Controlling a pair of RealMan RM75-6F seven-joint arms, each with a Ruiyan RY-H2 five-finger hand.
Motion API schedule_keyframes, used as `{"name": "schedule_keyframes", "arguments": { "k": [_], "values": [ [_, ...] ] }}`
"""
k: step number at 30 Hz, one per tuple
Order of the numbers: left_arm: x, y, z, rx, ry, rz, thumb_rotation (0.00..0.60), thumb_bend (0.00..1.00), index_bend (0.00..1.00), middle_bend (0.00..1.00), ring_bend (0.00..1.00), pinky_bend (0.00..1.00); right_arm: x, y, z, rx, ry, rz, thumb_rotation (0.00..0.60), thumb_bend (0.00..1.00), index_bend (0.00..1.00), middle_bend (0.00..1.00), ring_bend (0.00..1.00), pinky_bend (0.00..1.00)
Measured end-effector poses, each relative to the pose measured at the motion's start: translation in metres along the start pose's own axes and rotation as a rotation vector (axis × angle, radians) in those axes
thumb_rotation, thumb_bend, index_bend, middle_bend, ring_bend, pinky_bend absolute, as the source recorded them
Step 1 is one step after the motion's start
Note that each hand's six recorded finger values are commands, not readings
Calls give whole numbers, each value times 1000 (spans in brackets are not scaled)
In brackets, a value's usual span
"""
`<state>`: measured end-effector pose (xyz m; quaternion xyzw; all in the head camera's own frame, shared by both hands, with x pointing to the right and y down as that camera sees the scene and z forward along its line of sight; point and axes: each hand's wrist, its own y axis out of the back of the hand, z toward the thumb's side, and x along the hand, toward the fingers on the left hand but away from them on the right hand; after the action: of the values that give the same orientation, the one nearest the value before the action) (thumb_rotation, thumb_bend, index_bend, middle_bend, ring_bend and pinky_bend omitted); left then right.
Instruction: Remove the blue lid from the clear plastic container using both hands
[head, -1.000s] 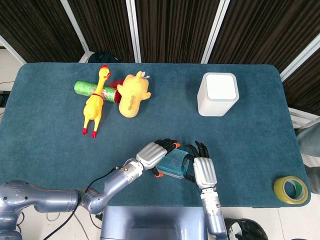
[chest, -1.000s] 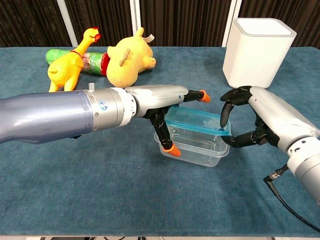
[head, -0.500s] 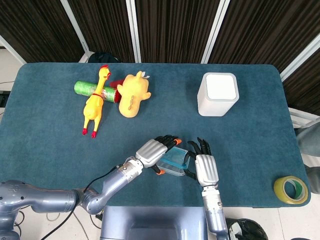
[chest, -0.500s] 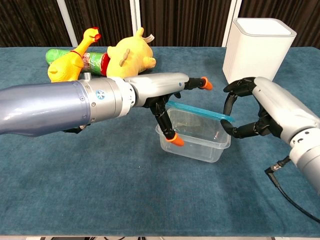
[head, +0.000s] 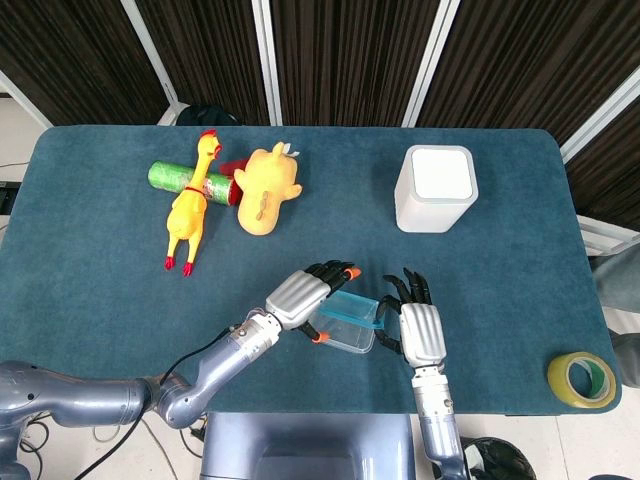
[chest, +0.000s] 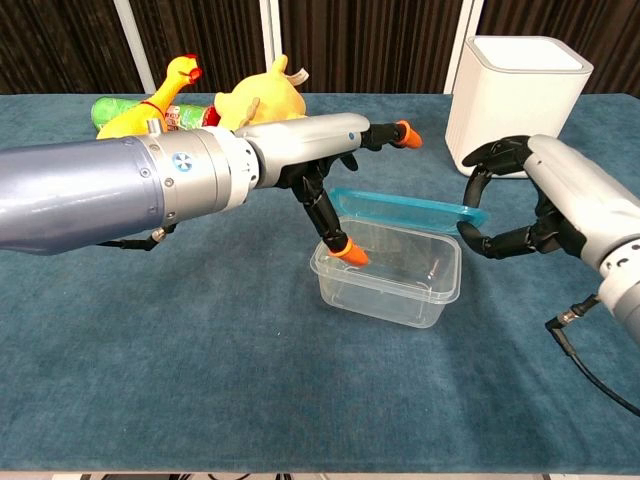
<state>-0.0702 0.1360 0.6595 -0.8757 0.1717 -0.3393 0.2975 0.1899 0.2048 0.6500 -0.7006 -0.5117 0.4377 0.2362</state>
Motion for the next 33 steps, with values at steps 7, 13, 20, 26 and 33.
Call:
{"name": "schedule_keyframes", "arguments": {
  "k": [7,13,20,26,33],
  "values": [
    [-2,6,-2,-1,-2,11,600,0,0,0,0,144,-3,5,1,-7,-1,-16,600,619,705,229,0,0],
    [-2,14,-1,-8,-4,33,600,0,0,0,0,144,-7,8,4,-10,3,-27,600,618,705,229,0,0],
    [-2,25,4,-16,-15,68,600,0,0,0,0,144,-14,18,4,-3,7,-54,600,619,705,229,0,0],
    [-4,34,5,-22,-18,92,600,0,0,0,0,144,-25,33,-3,32,4,-91,600,619,705,230,0,0],
    [-12,45,0,-33,-10,121,600,0,0,0,0,144,-39,62,-26,150,19,-143,600,619,708,230,0,0]
  ]
}}
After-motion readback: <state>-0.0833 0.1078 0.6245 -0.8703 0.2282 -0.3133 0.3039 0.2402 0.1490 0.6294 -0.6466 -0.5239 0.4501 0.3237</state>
